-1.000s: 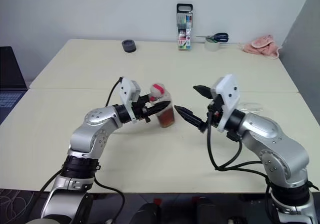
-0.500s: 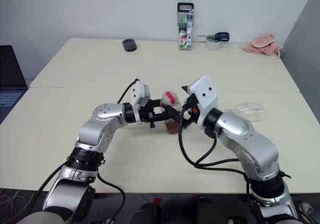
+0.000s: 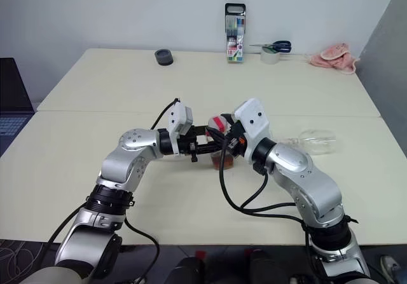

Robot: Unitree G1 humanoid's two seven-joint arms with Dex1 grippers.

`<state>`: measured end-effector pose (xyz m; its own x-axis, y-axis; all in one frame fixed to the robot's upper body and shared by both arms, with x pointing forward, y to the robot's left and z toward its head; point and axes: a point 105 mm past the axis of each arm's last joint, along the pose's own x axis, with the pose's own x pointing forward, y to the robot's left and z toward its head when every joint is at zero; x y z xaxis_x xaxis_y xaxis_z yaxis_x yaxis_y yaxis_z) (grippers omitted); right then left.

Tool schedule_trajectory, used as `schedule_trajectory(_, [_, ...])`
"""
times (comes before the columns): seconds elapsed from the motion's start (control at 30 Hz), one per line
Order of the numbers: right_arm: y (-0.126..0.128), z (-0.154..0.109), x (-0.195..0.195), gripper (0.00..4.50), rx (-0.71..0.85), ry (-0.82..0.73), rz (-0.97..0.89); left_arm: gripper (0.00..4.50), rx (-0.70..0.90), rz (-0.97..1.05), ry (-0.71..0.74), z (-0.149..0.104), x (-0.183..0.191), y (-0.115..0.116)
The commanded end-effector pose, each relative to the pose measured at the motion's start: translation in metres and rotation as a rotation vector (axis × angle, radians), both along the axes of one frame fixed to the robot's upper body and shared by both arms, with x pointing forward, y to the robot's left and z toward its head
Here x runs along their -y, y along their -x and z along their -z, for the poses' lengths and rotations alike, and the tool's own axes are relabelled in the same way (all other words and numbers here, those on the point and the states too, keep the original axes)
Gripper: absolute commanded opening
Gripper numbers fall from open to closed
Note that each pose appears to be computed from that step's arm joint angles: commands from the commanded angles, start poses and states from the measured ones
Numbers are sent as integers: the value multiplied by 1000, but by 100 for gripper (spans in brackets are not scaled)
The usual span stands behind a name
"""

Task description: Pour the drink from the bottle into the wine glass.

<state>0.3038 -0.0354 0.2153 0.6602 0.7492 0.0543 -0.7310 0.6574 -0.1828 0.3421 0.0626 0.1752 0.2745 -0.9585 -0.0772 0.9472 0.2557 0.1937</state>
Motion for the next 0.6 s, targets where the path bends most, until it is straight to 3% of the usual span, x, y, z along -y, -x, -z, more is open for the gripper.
schedule_trajectory(0.03, [5,-14,-4,186,56,-26,-47,187,73,40,5,-15,5,7])
schedule_trajectory(0.13, [12,-15,-9,186,69,-3,-147,187,71,59,3,-17,5,9])
schedule_trajectory(0.3, [3,-17,17,186,132,280,-467,187,85,164,-50,-19,0,17])
schedule_trajectory(0.37, [0,-24,25,186,96,279,-529,187,91,182,-59,-21,-2,17])
schedule_trajectory(0.5, [-1,-24,26,186,77,248,-543,187,105,170,-47,-25,-3,15])
schedule_trajectory(0.6, [-12,-31,30,186,119,182,-417,186,101,130,-23,-28,-3,10])
